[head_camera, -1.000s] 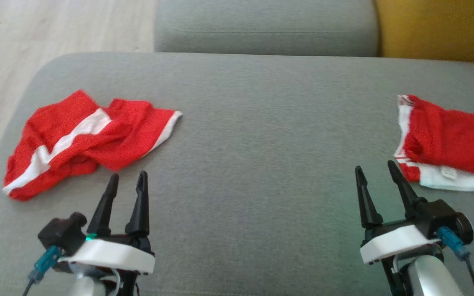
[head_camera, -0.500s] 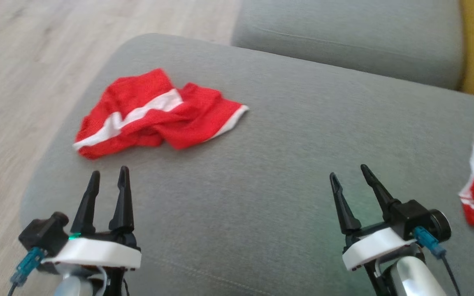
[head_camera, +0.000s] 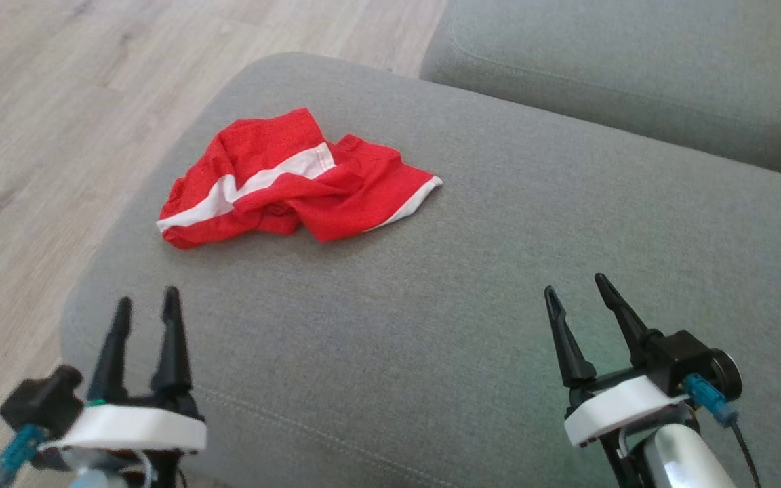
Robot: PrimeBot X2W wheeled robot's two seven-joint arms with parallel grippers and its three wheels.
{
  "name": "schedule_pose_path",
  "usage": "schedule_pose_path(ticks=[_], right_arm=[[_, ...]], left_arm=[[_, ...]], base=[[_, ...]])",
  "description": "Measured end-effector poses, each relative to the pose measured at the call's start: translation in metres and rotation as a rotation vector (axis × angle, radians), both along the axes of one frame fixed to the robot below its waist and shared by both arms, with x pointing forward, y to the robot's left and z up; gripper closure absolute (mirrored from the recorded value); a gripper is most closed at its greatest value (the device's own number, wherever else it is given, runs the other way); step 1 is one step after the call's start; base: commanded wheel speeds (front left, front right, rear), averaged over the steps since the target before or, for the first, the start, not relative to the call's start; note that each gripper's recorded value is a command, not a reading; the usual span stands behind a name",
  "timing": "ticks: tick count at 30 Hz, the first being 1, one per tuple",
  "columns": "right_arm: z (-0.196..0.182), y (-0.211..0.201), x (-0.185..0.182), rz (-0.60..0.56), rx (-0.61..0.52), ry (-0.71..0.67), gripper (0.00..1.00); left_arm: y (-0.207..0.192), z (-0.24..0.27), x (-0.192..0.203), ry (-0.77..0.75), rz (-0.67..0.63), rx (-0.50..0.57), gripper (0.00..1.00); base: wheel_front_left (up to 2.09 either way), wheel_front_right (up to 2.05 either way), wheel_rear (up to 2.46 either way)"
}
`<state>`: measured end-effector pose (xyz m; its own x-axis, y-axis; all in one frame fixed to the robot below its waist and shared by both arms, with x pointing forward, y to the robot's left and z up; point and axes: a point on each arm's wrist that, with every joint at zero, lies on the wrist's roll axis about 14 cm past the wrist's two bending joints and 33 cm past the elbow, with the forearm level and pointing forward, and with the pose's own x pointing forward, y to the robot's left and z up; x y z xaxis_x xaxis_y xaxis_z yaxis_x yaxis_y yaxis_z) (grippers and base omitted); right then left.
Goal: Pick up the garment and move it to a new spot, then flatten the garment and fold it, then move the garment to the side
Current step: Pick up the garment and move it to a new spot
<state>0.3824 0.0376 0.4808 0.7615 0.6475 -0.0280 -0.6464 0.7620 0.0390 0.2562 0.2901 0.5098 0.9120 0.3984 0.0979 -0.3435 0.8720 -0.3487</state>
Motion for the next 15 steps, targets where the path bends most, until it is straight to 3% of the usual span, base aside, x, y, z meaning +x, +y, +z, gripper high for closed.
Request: schedule_pose_path(ticks=[8,15], right_arm=[[-0.014,-0.019,0.013,-0.059,-0.016,0.036,0.00],[-0.013,-0.045,0.049,-0.155,-0.038,0.018,0.00]], left_arm=[[0.017,0.015,0.040,0.002,-0.008,0.087,0.00],[0.025,-0.005,0.106,0.155,-0.128,0.166,0.00]], base=[[0.00,0.00,0.00],[0.00,0.00,0.00]])
